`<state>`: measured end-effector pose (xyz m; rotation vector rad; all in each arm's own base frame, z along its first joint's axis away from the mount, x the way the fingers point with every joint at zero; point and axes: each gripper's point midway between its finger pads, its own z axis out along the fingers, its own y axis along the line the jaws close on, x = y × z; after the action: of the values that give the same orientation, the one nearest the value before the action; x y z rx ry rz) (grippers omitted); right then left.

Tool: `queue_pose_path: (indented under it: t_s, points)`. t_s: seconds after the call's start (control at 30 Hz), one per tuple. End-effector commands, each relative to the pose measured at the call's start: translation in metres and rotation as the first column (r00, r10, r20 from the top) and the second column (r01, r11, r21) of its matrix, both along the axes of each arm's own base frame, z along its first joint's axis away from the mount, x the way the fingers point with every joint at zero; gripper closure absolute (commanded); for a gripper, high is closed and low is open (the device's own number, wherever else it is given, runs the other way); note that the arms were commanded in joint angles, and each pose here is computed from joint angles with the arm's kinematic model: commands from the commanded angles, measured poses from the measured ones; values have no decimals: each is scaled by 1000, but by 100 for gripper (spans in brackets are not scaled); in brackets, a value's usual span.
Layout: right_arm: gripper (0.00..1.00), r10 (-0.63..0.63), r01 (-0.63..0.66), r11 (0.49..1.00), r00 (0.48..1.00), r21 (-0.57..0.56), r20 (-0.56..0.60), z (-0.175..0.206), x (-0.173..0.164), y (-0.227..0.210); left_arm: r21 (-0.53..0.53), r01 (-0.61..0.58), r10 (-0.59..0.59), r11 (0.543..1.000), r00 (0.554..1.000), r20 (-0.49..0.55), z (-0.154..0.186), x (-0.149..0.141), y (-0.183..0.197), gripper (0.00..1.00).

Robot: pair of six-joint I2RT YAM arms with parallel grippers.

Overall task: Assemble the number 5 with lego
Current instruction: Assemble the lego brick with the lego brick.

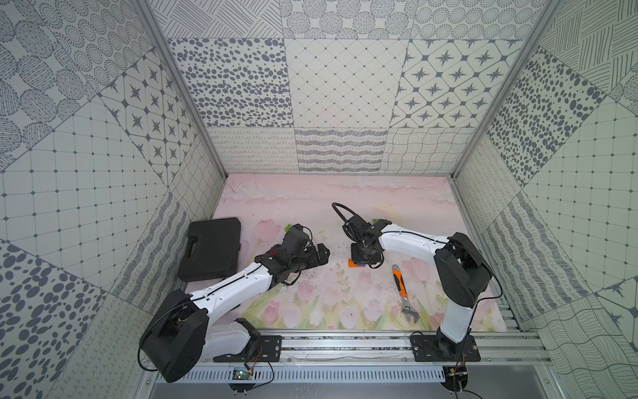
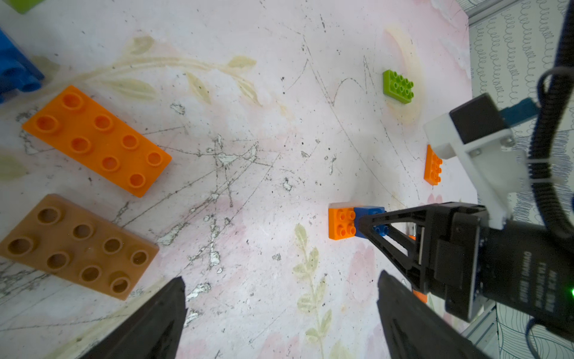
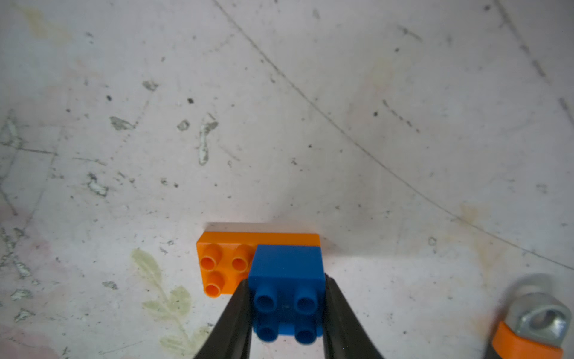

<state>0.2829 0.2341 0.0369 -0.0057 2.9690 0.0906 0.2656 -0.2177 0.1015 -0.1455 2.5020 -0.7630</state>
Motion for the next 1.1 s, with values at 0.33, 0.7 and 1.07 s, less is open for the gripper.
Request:
queue_pose_path:
  t_s: [0.33,0.7,1.07]
  points:
    - [74,30,-60,990,972,-126,-232,-82,-49,-20,-26,25,-25,999,1000,-5,6,-2,-9,1]
    - [57,81,-83,996,996,-43,-35,5,-7,1,-20,43,-43,999,999,2,12,0,-14,1]
    - [52,82,-82,997,996,-4,26,23,2,4,-22,50,-50,999,999,-10,8,2,-17,1]
